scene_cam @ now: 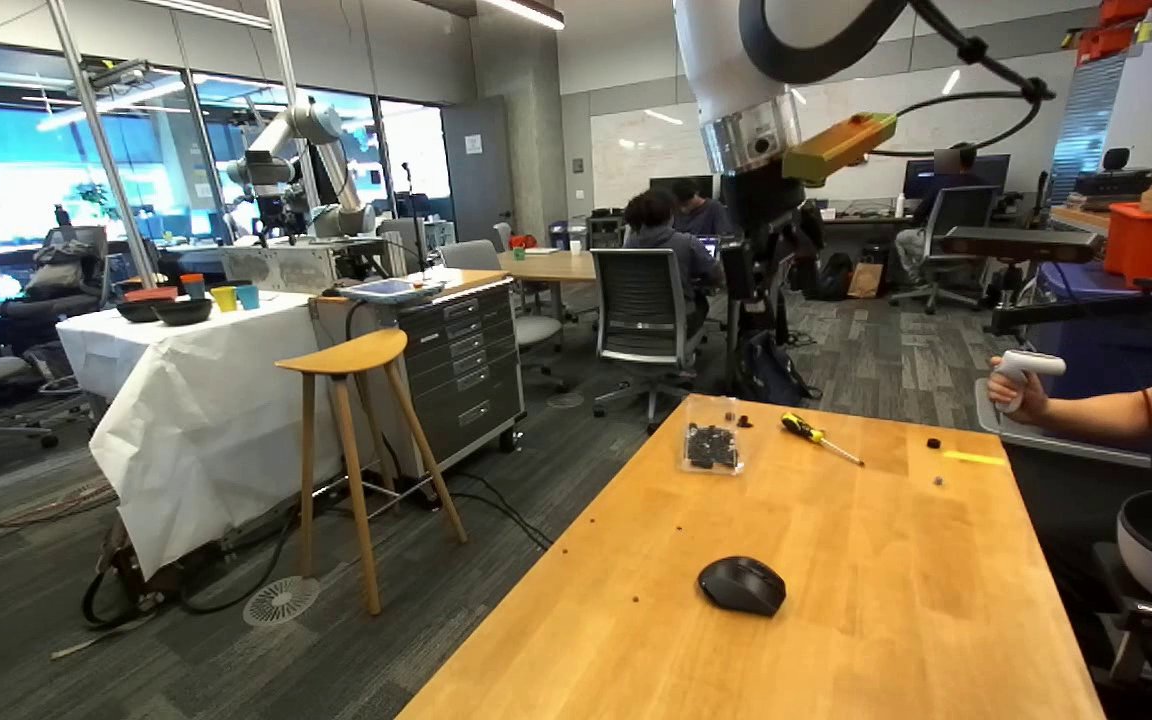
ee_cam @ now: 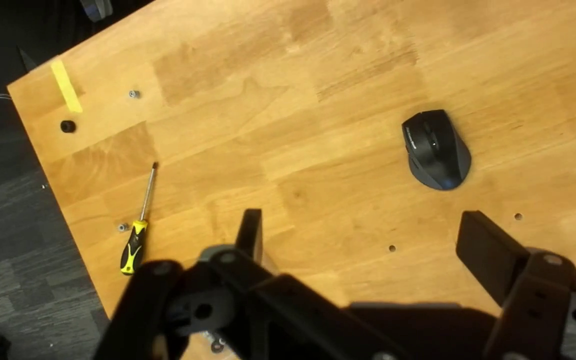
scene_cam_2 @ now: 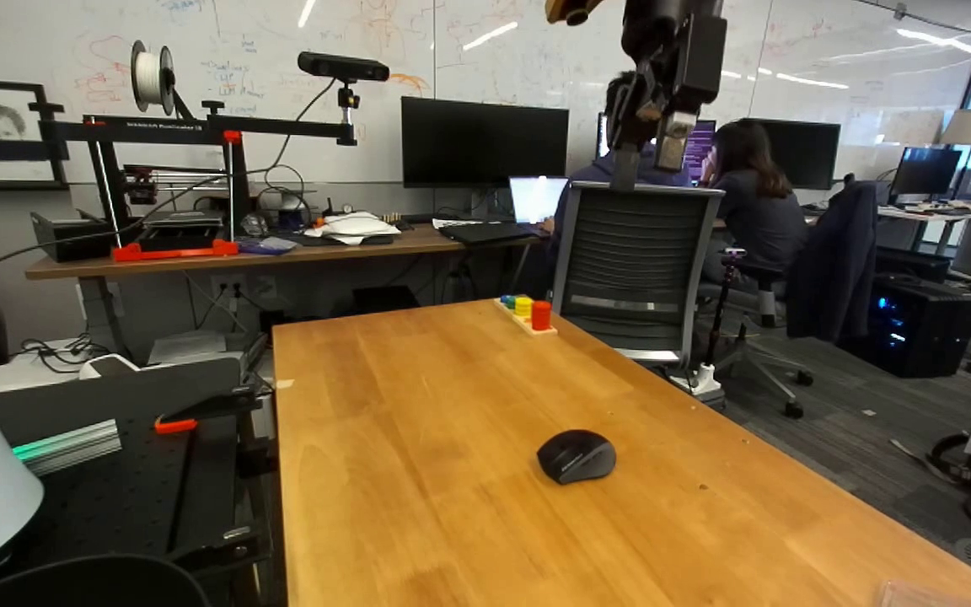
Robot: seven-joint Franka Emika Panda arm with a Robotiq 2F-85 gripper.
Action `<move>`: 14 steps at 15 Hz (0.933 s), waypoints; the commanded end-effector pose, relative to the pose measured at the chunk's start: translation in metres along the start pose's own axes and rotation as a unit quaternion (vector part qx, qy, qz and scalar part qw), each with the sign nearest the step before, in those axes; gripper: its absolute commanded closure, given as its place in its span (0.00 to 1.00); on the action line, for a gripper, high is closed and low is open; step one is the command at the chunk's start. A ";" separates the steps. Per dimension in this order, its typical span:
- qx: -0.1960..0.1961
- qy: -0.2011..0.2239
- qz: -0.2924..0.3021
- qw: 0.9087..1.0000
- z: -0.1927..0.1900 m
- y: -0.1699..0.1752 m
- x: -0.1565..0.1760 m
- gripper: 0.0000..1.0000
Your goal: Left click the mouse
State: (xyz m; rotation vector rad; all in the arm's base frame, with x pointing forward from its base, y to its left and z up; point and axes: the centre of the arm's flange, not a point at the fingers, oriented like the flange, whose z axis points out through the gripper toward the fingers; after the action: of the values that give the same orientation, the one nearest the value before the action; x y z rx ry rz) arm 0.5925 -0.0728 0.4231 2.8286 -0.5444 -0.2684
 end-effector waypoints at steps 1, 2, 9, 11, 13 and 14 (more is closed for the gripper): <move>-0.016 -0.011 -0.003 1.000 0.049 -0.003 0.013 0.27; -0.020 -0.011 -0.008 1.000 0.063 -0.007 0.014 0.34; -0.031 0.033 -0.057 0.997 0.137 -0.040 0.001 0.88; -0.028 0.045 -0.076 0.996 0.154 -0.052 -0.005 0.94; -0.024 0.059 -0.096 0.993 0.171 -0.067 -0.016 0.99; -0.022 0.066 -0.109 0.992 0.179 -0.075 -0.021 0.97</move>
State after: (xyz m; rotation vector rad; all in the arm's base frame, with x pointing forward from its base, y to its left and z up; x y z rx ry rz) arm 0.5745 -0.0507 0.2554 2.8347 -0.2922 -0.1982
